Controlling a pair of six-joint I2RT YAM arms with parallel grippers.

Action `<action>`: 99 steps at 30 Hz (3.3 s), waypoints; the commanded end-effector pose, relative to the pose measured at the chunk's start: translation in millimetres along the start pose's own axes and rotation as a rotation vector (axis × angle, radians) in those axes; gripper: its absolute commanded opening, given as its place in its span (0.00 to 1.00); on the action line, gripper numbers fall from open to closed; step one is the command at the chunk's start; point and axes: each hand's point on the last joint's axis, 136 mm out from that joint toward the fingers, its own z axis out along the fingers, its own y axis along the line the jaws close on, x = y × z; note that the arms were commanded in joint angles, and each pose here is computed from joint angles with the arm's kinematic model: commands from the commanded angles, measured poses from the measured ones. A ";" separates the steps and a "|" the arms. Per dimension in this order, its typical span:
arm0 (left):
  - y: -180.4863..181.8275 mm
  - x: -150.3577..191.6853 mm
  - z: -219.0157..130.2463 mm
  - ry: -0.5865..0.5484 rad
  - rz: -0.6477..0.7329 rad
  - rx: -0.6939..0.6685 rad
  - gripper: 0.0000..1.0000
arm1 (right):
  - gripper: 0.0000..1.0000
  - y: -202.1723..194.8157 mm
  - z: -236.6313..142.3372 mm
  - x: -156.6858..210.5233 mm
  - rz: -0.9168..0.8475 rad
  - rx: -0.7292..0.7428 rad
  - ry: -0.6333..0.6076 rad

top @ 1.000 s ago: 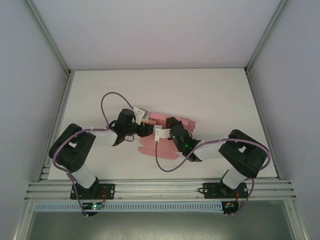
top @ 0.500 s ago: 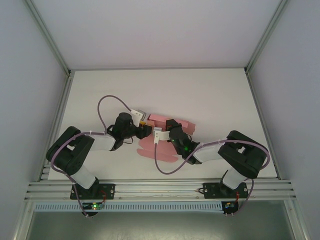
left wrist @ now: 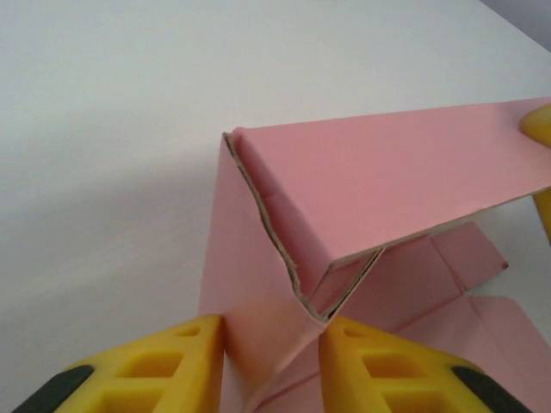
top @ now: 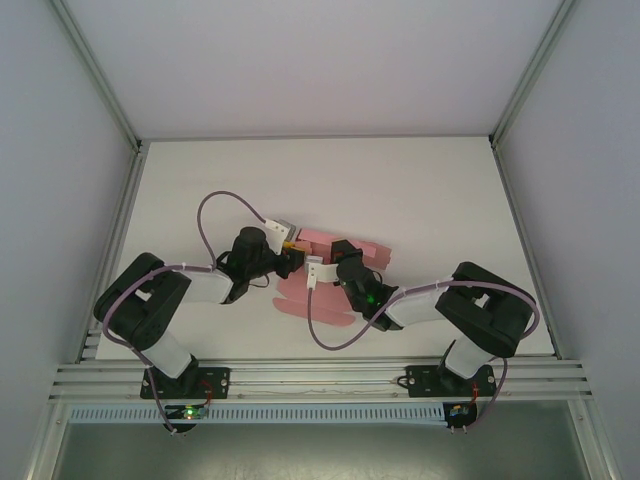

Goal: Assemble paper box

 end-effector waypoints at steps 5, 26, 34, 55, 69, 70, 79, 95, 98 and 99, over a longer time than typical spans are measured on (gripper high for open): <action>5.0 -26.9 9.7 -0.100 0.057 -0.100 0.20 | 0.00 45.2 -9.7 0.5 -0.080 -0.159 -0.023; 82.0 5.9 -4.6 -0.078 0.044 -0.727 0.00 | 0.00 28.6 -19.3 20.8 0.031 -0.192 0.039; 100.4 12.7 -26.8 -0.051 0.047 -0.956 0.00 | 0.00 23.7 -19.6 32.8 0.094 -0.212 0.077; 103.8 28.4 -28.2 0.035 0.012 -1.086 0.00 | 0.00 28.1 -13.9 37.7 0.138 -0.248 0.095; 53.3 2.8 2.6 -0.086 -0.012 -0.669 0.00 | 0.22 5.8 -10.0 16.6 0.213 -0.187 0.019; 51.5 -0.9 1.1 -0.097 -0.009 -0.662 0.00 | 0.34 -2.4 -11.6 11.2 0.235 -0.176 -0.009; 29.3 -27.5 -12.1 -0.201 -0.039 -0.541 0.00 | 0.99 -69.4 -45.9 -15.7 0.396 -0.089 -0.224; 25.7 -52.0 -72.0 -0.287 -0.176 -0.390 0.00 | 0.98 -197.0 -108.8 7.3 1.024 0.129 -0.398; 25.5 -52.0 -78.4 -0.293 -0.182 -0.380 0.00 | 0.98 -205.4 -99.4 16.7 1.107 0.118 -0.366; 24.6 -52.3 -80.2 -0.301 -0.182 -0.373 0.00 | 0.98 -205.7 -94.2 20.6 1.129 0.106 -0.344</action>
